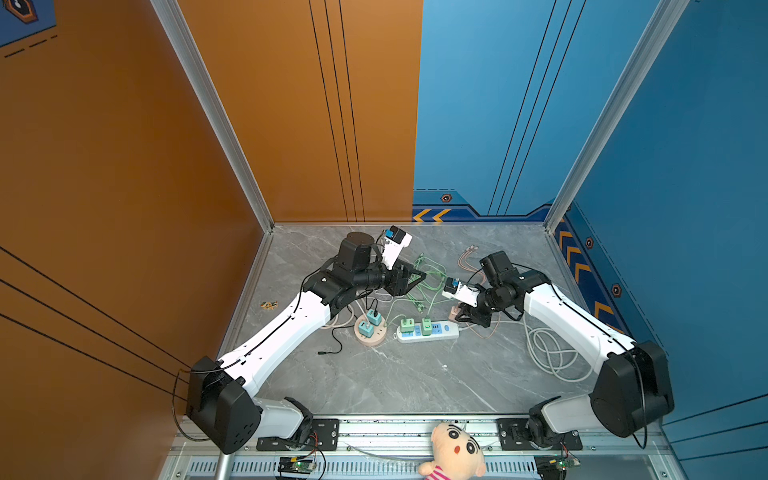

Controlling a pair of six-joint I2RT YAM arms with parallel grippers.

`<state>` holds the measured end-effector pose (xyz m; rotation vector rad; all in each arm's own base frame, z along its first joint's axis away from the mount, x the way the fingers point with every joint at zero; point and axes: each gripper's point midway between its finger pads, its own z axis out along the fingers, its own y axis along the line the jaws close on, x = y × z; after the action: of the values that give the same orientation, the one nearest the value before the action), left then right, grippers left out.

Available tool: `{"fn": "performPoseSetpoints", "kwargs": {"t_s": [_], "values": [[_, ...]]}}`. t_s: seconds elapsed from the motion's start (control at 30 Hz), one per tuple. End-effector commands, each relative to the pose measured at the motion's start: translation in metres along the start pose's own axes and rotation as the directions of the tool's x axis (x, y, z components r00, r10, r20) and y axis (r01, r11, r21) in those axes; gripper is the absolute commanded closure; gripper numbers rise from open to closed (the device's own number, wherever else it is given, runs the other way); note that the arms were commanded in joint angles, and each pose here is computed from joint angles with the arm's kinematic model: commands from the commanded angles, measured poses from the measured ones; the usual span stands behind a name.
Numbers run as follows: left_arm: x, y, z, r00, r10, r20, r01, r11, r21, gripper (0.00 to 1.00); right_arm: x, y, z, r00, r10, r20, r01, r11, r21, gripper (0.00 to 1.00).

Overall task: Insert the plug
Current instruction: 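Carry the pink charger with the right gripper down to the white power strip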

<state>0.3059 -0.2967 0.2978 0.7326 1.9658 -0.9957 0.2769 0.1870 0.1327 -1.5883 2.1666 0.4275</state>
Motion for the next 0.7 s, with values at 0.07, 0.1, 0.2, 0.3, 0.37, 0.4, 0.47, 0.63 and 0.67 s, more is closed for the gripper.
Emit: {"fn": "performPoseSetpoints", "kwargs": {"t_s": [0.07, 0.1, 0.2, 0.3, 0.37, 0.4, 0.47, 0.63, 0.67], "values": [[0.018, 0.016, 0.004, 0.999, -0.01, -0.05, 0.008, 0.999, -0.04, 0.45, 0.015, 0.005, 0.007, 0.983, -0.114, -0.144, 0.109, 0.993, -0.037, 1.0], [0.02, 0.017, 0.006, 0.998, -0.013, -0.054, 0.011, 0.999, -0.04, 0.45, 0.013, 0.007, 0.008, 0.982, -0.131, -0.135, 0.126, 0.991, -0.049, 1.0], [0.024, 0.021, 0.008, 0.998, -0.023, -0.066, 0.02, 0.999, -0.046, 0.45, 0.007, 0.01, 0.013, 0.983, -0.149, -0.108, 0.141, 0.987, -0.078, 1.0], [0.026, 0.022, 0.011, 0.997, -0.029, -0.073, 0.026, 0.999, -0.042, 0.46, 0.005, 0.01, 0.019, 0.982, -0.16, -0.098, 0.15, 0.984, -0.101, 1.0], [0.025, 0.022, 0.011, 0.997, -0.03, -0.071, 0.027, 0.999, -0.042, 0.46, 0.003, 0.011, 0.024, 0.982, -0.164, -0.091, 0.153, 0.981, -0.123, 1.0], [0.026, 0.022, 0.011, 0.997, -0.031, -0.072, 0.028, 0.999, -0.042, 0.46, 0.002, 0.012, 0.025, 0.982, -0.169, -0.085, 0.157, 0.979, -0.131, 1.0], [0.027, 0.023, 0.01, 0.997, -0.031, -0.073, 0.027, 0.999, -0.044, 0.46, 0.0, 0.013, 0.029, 0.982, -0.176, -0.065, 0.165, 0.976, -0.143, 1.0], [0.029, 0.026, 0.012, 0.996, -0.037, -0.079, 0.033, 0.998, -0.047, 0.47, -0.008, 0.009, 0.032, 0.984, -0.175, -0.017, 0.17, 0.975, -0.142, 1.0], [0.03, 0.026, 0.012, 0.996, -0.038, -0.082, 0.035, 0.998, -0.046, 0.47, -0.011, 0.01, 0.032, 0.984, -0.177, -0.003, 0.175, 0.974, -0.146, 1.0]]}}
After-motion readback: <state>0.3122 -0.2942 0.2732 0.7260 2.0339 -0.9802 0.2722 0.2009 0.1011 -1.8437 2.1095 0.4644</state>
